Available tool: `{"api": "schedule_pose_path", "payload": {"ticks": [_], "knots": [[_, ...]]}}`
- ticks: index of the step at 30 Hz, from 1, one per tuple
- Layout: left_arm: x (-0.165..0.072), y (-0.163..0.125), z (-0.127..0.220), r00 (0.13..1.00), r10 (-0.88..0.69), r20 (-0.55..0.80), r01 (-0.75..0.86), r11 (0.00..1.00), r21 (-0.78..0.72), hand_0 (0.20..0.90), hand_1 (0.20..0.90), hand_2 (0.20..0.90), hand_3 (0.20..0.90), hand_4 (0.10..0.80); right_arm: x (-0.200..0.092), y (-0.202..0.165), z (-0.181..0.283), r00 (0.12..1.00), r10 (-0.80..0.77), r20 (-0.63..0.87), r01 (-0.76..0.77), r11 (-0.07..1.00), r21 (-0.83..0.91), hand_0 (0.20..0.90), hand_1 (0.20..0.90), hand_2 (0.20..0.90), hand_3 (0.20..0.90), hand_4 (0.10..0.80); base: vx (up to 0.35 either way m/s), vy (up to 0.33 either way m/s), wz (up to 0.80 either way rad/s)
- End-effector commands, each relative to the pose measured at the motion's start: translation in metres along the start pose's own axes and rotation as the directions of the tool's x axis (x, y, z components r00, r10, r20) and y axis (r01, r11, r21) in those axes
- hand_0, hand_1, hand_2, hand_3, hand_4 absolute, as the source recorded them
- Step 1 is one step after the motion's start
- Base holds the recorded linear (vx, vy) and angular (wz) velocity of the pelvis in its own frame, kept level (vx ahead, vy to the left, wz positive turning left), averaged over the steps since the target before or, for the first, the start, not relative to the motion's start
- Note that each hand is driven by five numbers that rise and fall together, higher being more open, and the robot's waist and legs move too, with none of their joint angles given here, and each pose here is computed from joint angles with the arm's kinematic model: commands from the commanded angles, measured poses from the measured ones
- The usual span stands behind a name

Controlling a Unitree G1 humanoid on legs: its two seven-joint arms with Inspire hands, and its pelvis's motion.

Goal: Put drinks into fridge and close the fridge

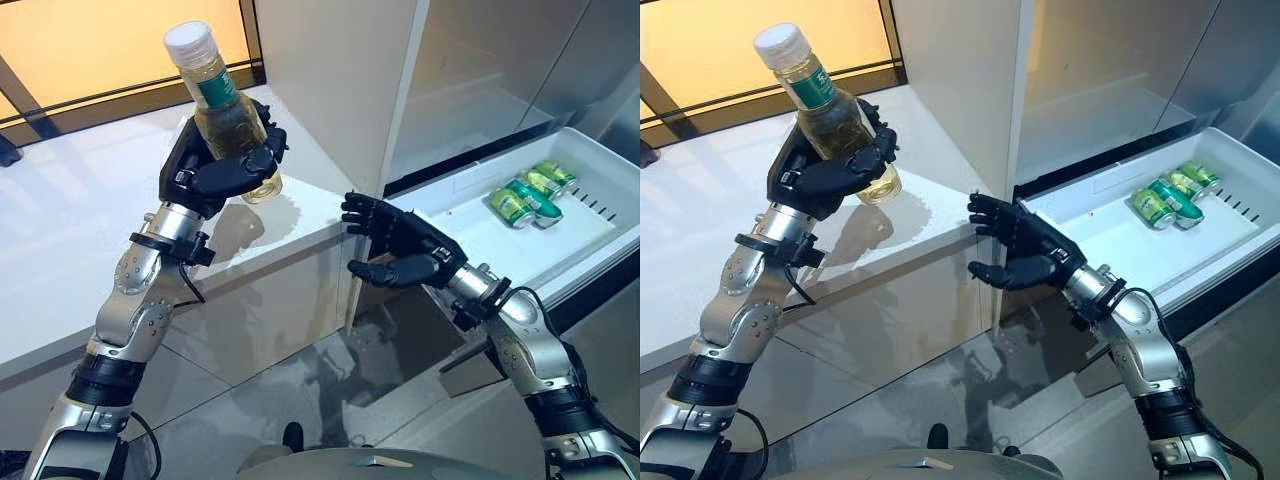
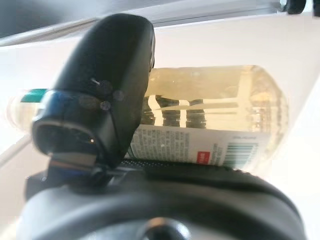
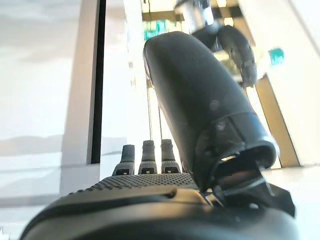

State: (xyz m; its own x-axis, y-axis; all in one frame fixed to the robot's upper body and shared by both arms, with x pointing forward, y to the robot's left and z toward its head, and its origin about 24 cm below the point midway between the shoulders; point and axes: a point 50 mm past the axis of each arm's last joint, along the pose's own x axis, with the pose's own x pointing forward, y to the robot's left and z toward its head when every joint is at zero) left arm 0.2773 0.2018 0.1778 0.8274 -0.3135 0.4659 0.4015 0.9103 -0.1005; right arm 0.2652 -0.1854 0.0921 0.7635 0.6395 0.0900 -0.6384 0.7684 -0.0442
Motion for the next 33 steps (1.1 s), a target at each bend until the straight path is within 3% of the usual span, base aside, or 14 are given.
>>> {"api": "schedule_pose_path", "payload": {"ticks": [1,14,33], "knots": [[0.022,-0.026,0.075,0.876,-0.191,0.443,0.189,0.981,0.049,0.3,0.3,0.3,0.2,0.1,0.019,0.007,0.052,0.974,0.083,0.209,-0.069,0.995,-0.073,0.9,0.9,0.9,0.9,0.8,0.0,0.0,0.0],[0.039,-0.061,0.062,0.847,-0.383,0.37,0.383,0.921,0.077,0.3,0.3,0.3,0.2,0.1,0.066,0.027,0.072,0.957,0.205,0.204,-0.195,0.979,-0.067,0.9,0.9,0.9,0.9,0.8,0.0,0.0,0.0],[0.046,-0.08,0.059,0.791,-0.549,0.27,0.495,0.834,0.244,0.3,0.3,0.3,0.2,0.1,0.089,0.047,0.087,0.924,0.321,0.209,-0.326,0.945,-0.014,0.9,0.9,0.9,0.9,0.8,0.003,-0.001,0.01]]}}
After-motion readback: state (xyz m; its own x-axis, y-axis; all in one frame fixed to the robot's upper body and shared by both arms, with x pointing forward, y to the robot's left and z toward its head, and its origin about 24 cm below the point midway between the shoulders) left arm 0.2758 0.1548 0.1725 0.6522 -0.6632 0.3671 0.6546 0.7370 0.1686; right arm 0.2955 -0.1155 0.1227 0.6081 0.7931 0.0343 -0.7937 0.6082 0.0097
